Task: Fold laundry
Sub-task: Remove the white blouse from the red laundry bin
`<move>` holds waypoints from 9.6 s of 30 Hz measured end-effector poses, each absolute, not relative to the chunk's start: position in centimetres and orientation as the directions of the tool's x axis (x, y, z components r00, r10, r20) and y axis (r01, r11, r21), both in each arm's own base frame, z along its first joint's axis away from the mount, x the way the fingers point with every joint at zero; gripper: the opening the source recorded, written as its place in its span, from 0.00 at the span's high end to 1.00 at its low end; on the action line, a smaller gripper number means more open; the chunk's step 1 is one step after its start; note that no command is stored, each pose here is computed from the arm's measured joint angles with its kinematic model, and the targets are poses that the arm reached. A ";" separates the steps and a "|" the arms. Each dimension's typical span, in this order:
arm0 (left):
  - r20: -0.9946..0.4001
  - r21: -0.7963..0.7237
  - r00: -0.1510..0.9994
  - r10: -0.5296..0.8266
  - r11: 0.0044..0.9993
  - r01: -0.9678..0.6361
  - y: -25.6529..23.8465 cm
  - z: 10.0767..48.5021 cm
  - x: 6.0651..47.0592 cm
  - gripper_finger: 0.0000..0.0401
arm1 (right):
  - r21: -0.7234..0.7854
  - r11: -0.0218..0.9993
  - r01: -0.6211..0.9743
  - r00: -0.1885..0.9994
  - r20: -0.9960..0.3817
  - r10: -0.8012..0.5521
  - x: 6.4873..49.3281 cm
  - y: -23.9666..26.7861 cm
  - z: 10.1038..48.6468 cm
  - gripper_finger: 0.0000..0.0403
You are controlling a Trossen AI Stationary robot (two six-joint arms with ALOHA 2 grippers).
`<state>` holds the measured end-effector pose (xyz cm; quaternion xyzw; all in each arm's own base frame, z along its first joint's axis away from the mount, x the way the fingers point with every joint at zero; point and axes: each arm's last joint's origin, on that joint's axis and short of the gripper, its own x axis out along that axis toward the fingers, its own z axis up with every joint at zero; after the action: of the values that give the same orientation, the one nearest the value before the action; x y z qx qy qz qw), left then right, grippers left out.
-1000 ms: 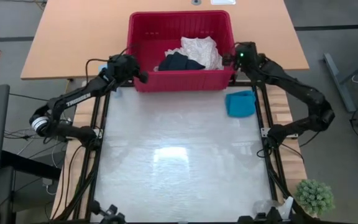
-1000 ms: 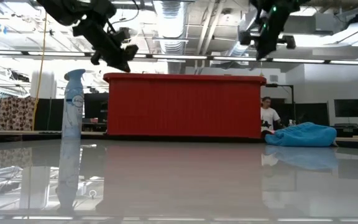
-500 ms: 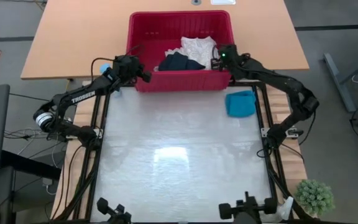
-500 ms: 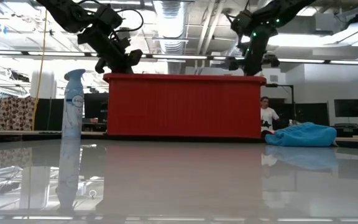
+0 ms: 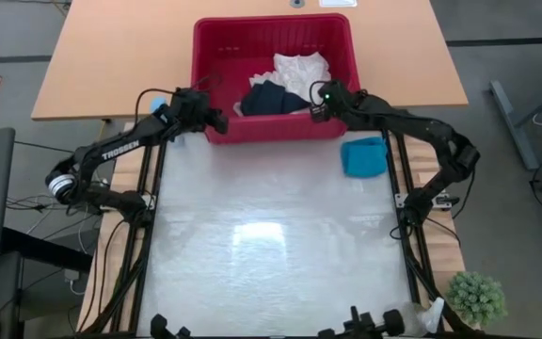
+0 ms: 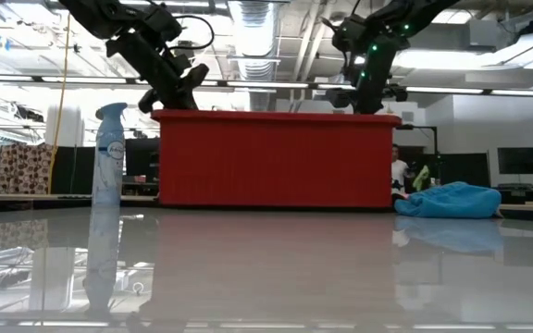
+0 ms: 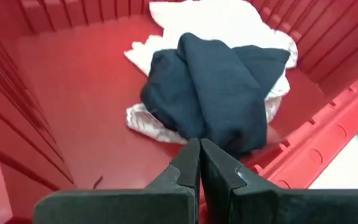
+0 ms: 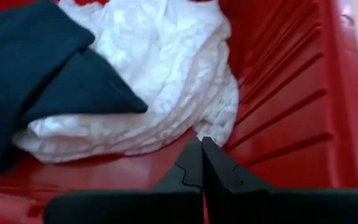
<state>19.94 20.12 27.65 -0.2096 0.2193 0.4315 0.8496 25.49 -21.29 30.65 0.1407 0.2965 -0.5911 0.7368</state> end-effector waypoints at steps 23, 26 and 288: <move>-0.395 -0.247 0.628 0.671 0.581 -0.776 15.8 32.4 18.1 1.00 | -0.161 0.409 0.898 0.268 -0.538 -0.799 28.0 -16.4 34.9 0.95; -0.338 -0.224 0.641 0.689 0.603 -0.766 15.2 33.4 17.4 0.99 | -0.147 0.428 0.892 0.306 -0.503 -0.808 28.1 -16.5 36.6 0.95; -0.156 0.418 0.845 0.511 0.809 -0.412 -16.0 32.9 25.9 0.51 | 0.171 0.981 0.086 0.978 -0.203 -0.051 28.2 9.1 54.3 0.94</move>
<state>25.90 -16.02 32.86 0.1877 0.1317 0.2450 0.9420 28.23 9.15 54.27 0.0898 0.0995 -0.0345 0.9904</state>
